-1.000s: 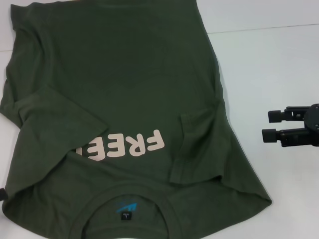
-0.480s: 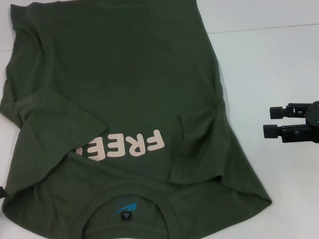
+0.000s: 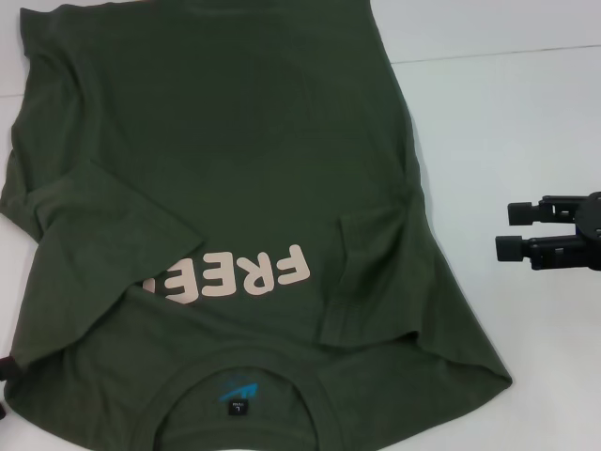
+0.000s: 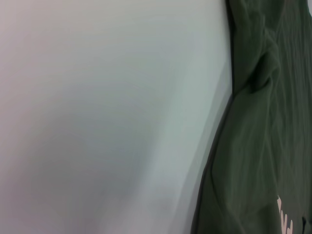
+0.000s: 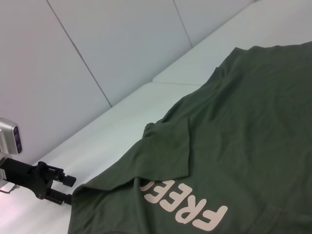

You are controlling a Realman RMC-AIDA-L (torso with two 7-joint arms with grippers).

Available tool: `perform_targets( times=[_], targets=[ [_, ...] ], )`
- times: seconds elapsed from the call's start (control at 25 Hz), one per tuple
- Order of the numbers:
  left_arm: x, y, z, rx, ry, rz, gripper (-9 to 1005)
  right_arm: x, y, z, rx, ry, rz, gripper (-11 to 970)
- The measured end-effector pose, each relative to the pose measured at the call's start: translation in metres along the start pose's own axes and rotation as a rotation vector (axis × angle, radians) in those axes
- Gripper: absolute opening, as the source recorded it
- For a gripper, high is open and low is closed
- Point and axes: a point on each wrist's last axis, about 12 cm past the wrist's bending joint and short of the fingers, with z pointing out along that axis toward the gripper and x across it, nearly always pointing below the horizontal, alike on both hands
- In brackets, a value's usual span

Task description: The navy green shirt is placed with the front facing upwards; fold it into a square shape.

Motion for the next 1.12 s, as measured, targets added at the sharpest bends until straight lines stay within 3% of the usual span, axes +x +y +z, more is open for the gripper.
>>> perform_targets(
  times=[1.12],
  targets=[
    [0.000, -0.007, 0.019, 0.020, 0.039, 0.015, 709, 0.000, 0.000, 0.000, -0.002, -0.001, -0.004, 856]
  ],
)
